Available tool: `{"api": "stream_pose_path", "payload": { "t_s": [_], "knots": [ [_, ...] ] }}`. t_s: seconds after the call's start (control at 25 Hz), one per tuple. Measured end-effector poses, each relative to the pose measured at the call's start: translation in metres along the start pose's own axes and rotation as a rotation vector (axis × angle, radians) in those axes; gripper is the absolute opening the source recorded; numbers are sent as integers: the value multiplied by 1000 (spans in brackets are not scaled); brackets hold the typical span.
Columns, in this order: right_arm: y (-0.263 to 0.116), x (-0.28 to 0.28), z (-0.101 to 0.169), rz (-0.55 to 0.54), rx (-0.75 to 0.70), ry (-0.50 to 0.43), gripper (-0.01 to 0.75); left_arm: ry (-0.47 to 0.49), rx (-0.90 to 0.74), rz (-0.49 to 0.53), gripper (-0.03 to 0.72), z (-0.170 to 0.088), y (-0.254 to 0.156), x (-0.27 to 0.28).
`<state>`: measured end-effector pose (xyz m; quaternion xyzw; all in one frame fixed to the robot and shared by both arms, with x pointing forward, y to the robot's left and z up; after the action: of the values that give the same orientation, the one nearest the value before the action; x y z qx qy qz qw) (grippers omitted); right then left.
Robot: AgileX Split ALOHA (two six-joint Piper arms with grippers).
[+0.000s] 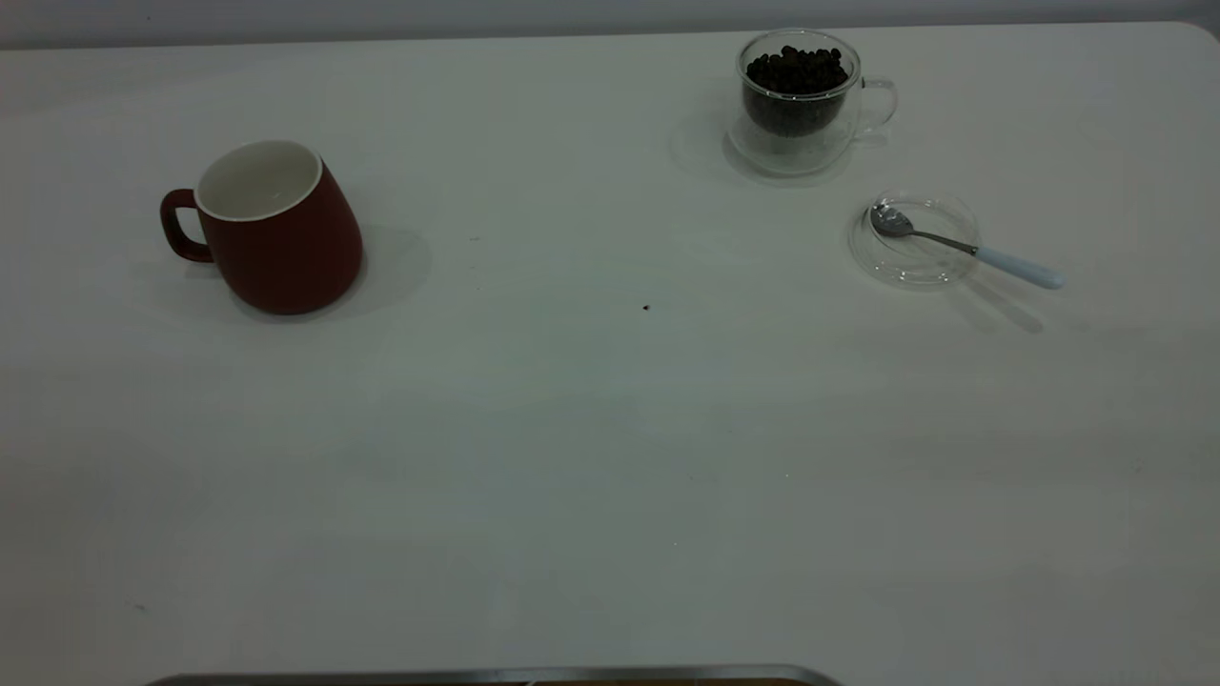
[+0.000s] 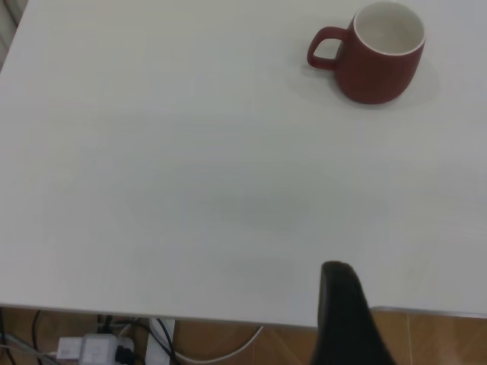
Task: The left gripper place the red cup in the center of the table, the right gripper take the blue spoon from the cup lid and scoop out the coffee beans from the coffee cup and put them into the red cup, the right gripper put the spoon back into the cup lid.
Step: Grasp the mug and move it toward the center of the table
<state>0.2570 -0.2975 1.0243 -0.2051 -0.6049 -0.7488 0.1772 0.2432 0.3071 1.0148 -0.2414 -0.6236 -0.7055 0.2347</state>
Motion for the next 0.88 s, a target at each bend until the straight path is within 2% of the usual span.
{"api": "stream_pose_path", "payload": {
  "t_s": [0.88],
  "knots": [
    [0,0,0,0,0,0,238,0,-2,-11,505,0,2,-1]
  ]
}}
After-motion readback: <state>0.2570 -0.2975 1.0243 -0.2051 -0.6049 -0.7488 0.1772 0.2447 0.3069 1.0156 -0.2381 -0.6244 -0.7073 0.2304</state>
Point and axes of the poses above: a point on each arm's last joint axis where the gripper is mounted, x pointing back along that axis away from the gripper, z along the wrist's bending axis when the last joint is at zero, y = z × x, the point moved 3 cm from there along -x, pointing out along that axis toward the gripper, and after that the axes turned 11 degrees about -x, right-handed, at the moved point
